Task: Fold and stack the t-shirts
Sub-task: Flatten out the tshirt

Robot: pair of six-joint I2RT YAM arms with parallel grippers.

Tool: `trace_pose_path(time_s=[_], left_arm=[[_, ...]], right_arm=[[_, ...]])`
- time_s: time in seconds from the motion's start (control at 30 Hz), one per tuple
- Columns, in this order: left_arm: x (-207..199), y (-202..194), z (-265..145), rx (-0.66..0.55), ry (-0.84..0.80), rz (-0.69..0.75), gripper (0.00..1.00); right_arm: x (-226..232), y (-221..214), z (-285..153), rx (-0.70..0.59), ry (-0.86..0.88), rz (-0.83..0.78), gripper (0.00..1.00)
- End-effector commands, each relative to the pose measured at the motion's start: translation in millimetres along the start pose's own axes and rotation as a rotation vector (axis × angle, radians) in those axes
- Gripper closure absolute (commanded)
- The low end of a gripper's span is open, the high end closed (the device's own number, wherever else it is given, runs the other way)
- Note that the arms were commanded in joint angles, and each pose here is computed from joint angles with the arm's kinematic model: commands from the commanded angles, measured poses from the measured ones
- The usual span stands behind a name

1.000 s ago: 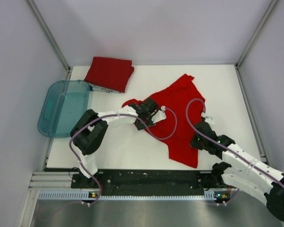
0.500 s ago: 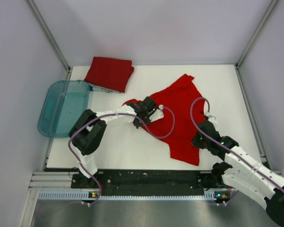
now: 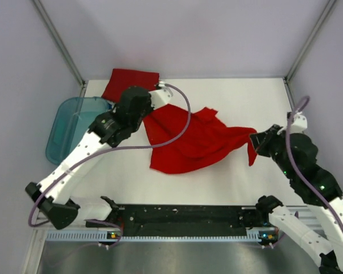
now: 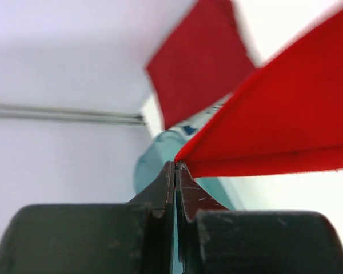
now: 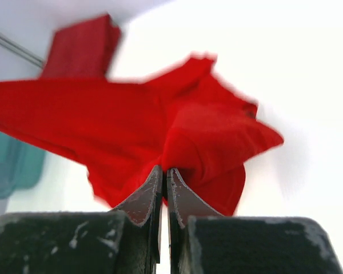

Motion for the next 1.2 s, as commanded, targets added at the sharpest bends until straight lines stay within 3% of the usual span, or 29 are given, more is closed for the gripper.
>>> trace_pose_path(time_s=[0.0, 0.1, 0.2, 0.3, 0.47, 0.57, 0.6, 0.63, 0.67, 0.7, 0.73, 0.87, 0.97, 1.1, 1.17], left_arm=[[70.3, 0.9, -51.9, -0.021, 0.340, -0.029, 1.00], [106.8, -2.6, -64.6, -0.051, 0.486, -0.106, 1.00], [101.7, 0.8, -43.2, -0.073, 0.443, -0.093, 1.00], [75.6, 7.9, 2.2, -0.091, 0.330, -0.064, 1.00], [51.5, 12.1, 111.8, 0.009, 0.286, -0.067, 0.97], [49.9, 15.6, 166.5, 0.109, 0.300, -0.092, 0.46], [52.3, 18.2, 176.4, 0.141, 0.316, -0.094, 0.36], [47.3, 18.4, 181.7, 0.160, 0.303, -0.091, 0.34], [42.1, 19.7, 181.2, 0.154, 0.279, -0.097, 0.20], [35.2, 22.8, 175.1, 0.120, 0.232, -0.104, 0.19], [32.0, 25.2, 159.8, 0.073, 0.188, -0.111, 0.01], [-19.7, 21.1, 89.7, -0.111, -0.179, -0.031, 0.01], [-82.1, -8.1, 37.6, -0.187, -0.498, 0.103, 0.05], [-162.1, -78.4, 4.1, -0.147, -0.780, 0.249, 0.06], [-185.3, -102.8, 1.6, -0.140, -0.828, 0.283, 0.07]], right_arm=[[8.6, 37.4, -33.3, -0.099, 0.053, -0.079, 1.00], [2.7, 39.9, -35.9, -0.111, 0.013, -0.102, 1.00], [-0.4, 27.4, -27.3, -0.065, 0.002, -0.099, 1.00], [-4.9, 10.9, -14.6, -0.006, -0.017, -0.100, 1.00], [-16.5, -8.7, 3.3, 0.042, -0.085, -0.104, 1.00], [-24.0, -18.2, 16.5, 0.052, -0.135, -0.114, 1.00], [-25.2, -21.6, 21.0, 0.065, -0.144, -0.118, 1.00], [-26.4, -25.3, 25.1, 0.078, -0.153, -0.119, 1.00], [-25.2, -28.4, 28.8, 0.093, -0.146, -0.120, 1.00], [-26.0, -31.8, 33.3, 0.105, -0.152, -0.123, 1.00], [-25.7, -34.0, 36.6, 0.110, -0.150, -0.122, 1.00], [-25.7, -40.1, 47.6, 0.135, -0.149, -0.128, 1.00], [-26.5, -45.4, 53.8, 0.155, -0.146, -0.132, 1.00], [-28.6, -52.2, 59.6, 0.176, -0.141, -0.124, 1.00], [-31.3, -53.8, 61.6, 0.181, -0.148, -0.118, 1.00]])
Point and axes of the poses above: each gripper's point midway between its finger pads, its own z axis out along the fingers, its own x axis along the line the jaws close on, y = z × x, the point moved 6 cm from there along -z, back along the fingers, and after that the axes turned 1 degree about -z, right-handed, at the moved point
